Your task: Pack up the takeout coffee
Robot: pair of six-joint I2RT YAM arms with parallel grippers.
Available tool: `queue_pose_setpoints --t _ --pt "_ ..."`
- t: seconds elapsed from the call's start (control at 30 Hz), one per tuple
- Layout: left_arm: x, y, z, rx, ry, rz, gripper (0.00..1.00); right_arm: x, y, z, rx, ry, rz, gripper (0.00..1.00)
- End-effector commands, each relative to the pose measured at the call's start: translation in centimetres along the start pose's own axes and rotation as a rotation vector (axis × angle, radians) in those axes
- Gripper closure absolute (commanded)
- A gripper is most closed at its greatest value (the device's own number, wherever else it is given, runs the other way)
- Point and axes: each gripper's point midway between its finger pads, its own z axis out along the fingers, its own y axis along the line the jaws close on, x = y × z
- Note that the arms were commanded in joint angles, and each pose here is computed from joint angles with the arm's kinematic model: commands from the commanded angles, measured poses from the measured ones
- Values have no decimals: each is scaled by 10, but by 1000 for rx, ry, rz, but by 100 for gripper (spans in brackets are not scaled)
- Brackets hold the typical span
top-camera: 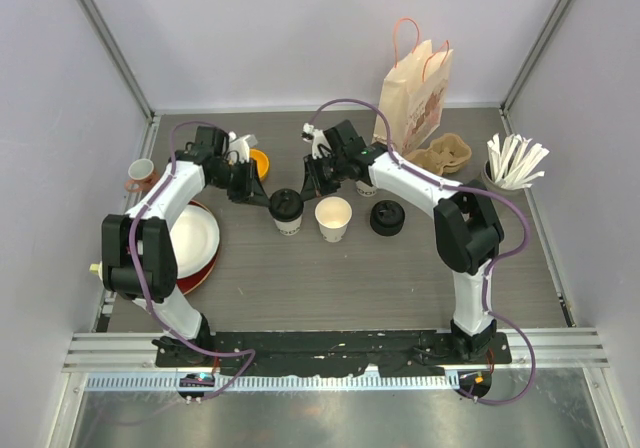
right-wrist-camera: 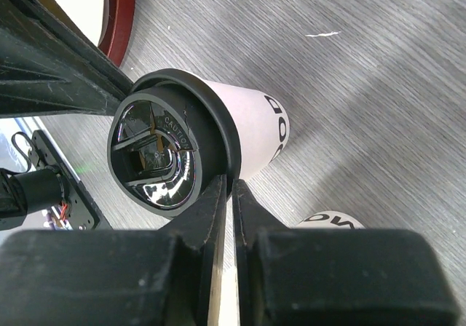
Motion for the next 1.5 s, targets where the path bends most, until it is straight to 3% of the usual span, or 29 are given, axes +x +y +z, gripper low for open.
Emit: queue_pose_setpoints --t 0.0,0.3,1.0,1.47 --pt "-15 -10 -12 -4 -42 74 84 29 -26 13 89 110 17 87" --pt "0 -7 -18 -28 9 74 74 12 -31 21 102 133 -36 82" --pt "4 -11 -30 -24 -21 115 70 -31 9 0 45 7 -149 77" --pt "-21 -6 -58 -34 -114 100 70 -52 30 -1 57 -16 -235 74"
